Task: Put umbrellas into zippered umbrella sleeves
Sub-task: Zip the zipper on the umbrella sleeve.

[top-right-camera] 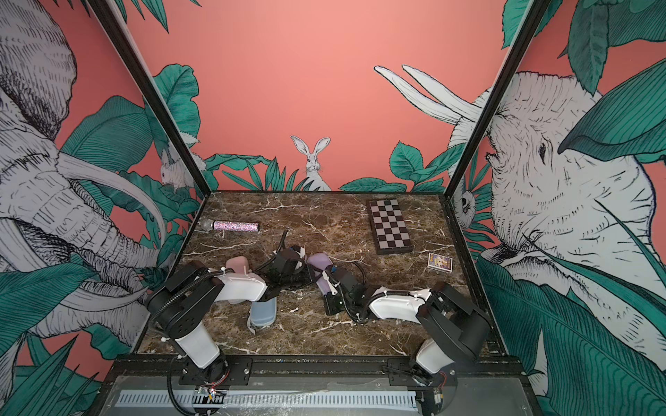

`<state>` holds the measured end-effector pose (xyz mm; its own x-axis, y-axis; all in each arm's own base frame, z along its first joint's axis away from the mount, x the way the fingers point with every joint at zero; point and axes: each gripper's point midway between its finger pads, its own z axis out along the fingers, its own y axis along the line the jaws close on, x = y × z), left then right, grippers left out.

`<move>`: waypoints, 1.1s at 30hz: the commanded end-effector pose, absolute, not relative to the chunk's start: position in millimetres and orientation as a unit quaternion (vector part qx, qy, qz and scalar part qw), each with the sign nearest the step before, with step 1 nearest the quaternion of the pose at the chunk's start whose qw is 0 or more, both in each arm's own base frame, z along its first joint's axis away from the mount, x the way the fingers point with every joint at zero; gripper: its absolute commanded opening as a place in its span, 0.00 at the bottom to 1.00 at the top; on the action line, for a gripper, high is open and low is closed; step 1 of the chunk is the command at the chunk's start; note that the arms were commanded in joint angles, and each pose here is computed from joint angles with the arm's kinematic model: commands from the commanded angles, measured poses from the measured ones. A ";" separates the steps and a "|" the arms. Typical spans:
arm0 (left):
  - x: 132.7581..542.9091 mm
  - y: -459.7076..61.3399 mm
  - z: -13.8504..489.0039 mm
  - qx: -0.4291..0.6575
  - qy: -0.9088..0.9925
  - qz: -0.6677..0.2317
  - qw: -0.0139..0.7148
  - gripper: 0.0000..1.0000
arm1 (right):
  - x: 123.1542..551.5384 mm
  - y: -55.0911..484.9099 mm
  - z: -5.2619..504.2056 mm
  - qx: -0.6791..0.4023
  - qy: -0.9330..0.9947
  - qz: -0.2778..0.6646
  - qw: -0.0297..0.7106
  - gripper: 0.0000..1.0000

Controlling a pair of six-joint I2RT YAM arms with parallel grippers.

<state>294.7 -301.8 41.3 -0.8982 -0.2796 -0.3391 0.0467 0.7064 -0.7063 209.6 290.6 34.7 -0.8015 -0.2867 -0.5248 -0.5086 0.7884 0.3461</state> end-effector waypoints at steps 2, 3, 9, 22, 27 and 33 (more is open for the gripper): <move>287.3 -266.6 2.5 -0.075 0.934 -0.280 0.209 0.23 | 223.6 243.2 20.9 -0.223 0.937 0.108 0.248 0.00; 287.7 -266.7 0.4 -0.075 0.934 -0.280 0.210 0.20 | 223.0 240.5 18.2 -0.224 0.938 0.102 0.246 0.00; 300.7 -257.4 -5.0 -0.071 0.939 -0.267 0.202 0.04 | 237.8 207.1 22.3 -0.207 0.940 0.029 0.271 0.00; 293.7 -305.3 -9.4 0.099 0.949 -0.288 0.076 0.29 | 262.6 246.6 31.1 -0.238 0.921 0.146 0.271 0.00; 325.1 -310.2 28.3 0.112 0.940 -0.305 0.106 0.56 | 231.0 276.7 35.7 -0.251 0.914 0.205 0.245 0.00; 308.4 -267.1 62.7 0.033 0.926 -0.345 0.147 0.73 | 218.0 329.5 54.8 -0.250 0.896 0.285 0.230 0.00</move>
<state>322.1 -285.7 46.0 -0.9537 0.0149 -0.3002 0.2047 0.7634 -0.6126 218.2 293.7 33.3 -0.7625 -0.3737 -0.5281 -0.5730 0.7691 0.2830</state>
